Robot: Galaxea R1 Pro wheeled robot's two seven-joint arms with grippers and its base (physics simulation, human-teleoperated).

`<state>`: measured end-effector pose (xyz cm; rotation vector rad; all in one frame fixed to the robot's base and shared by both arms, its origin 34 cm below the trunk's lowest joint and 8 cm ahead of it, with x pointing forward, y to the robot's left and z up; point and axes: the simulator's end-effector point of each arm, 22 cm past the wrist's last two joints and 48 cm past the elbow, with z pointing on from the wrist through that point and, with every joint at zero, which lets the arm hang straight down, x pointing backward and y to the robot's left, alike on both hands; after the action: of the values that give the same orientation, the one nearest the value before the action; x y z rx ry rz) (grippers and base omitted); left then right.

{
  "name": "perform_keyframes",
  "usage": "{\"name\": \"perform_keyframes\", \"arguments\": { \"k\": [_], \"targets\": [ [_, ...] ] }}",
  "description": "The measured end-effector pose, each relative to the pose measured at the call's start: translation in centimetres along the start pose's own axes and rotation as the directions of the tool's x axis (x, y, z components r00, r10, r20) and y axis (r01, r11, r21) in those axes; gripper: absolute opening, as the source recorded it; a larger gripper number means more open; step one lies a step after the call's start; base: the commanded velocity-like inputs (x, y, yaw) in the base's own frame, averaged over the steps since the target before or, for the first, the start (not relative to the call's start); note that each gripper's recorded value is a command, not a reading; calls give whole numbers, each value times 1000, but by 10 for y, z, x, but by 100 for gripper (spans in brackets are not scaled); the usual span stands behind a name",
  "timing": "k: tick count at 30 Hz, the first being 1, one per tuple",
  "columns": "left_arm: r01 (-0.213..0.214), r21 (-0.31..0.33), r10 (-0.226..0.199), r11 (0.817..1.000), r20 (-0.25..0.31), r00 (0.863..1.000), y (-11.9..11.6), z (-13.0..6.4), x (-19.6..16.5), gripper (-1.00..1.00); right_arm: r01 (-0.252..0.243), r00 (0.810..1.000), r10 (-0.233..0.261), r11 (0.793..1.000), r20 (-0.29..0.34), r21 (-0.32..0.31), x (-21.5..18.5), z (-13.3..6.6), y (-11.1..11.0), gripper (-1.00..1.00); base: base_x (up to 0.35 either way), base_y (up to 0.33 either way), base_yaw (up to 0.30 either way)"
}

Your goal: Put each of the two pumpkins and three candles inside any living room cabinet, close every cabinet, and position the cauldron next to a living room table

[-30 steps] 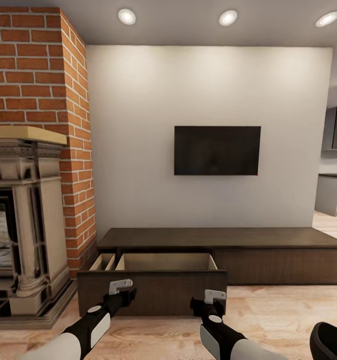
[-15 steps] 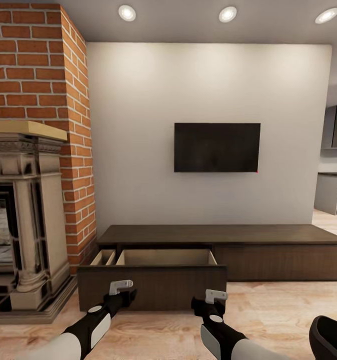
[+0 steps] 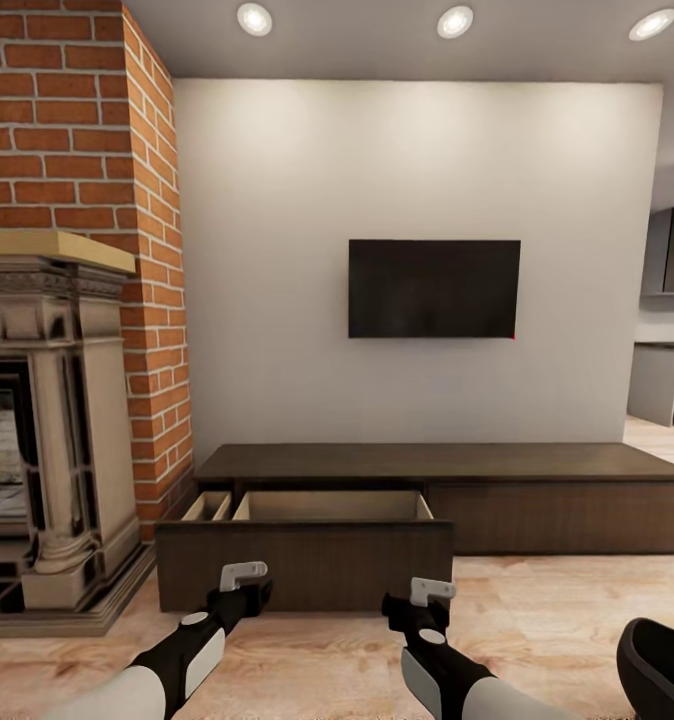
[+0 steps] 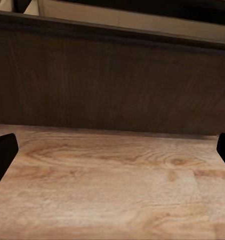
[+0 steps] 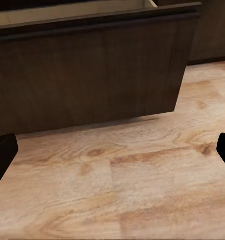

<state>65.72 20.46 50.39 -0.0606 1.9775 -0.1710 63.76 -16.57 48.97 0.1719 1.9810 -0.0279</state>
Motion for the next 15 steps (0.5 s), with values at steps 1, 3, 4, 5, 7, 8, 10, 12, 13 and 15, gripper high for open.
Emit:
{"name": "perform_keyframes", "arguments": {
  "k": [1, 3, 4, 5, 7, 8, 10, 12, 13, 15],
  "targets": [
    [-1, 0, 1, 1000, 0, 1000, 0, 0, 2, 100, 0, 1000, 0, 1000, 2, -1, 1, 0, 0, 100, 0, 0, 0],
    [-5, 1, 5, 1000, 0, 1000, 0, 1, 7, 100, 4, 1000, -4, 1000, 7, -6, 3, 1, 3, 100, 0, 0, 0],
    [-12, 3, 12, 1000, -5, 1000, 0, 2, 9, 100, 6, 1000, -6, 1000, 12, -14, 1, 1, 7, 100, 0, 0, 0],
    [-12, 2, 12, 1000, -9, 1000, 0, 3, 12, 100, 6, 1000, -5, 1000, 8, -14, 3, 2, 7, 100, 0, 0, 0],
    [-22, 4, 22, 1000, -18, 1000, 0, 5, 17, 100, 2, 1000, -1, 1000, 22, -28, -6, 4, 14, 100, 0, 0, 0],
    [-24, 5, 24, 1000, -22, 999, 0, 5, 19, 100, 1, 1000, -1, 999, 22, -32, -7, 5, 16, 100, 0, 0, 0],
    [-28, 5, 28, 1000, -31, 999, 0, 7, 24, 100, 5, 1000, -5, 999, 9, -40, -8, 7, 20, 100, 0, 0, 0],
    [-30, 5, 30, 1000, -39, 999, 1, 9, 28, 100, 10, 1000, -11, 999, -10, -45, -5, 9, 23, 100, 0, 0, 0],
    [-31, 5, 31, 1000, -43, 999, 1, 10, 31, 100, 14, 1000, -15, 999, -22, -50, -5, 10, 26, 100, 0, 0, 0],
    [-31, 5, 31, 1000, -51, 998, 2, 11, 35, 100, 15, 999, -17, 998, -32, -55, -4, 12, 28, 100, 0, 0, 0]
  ]
}}
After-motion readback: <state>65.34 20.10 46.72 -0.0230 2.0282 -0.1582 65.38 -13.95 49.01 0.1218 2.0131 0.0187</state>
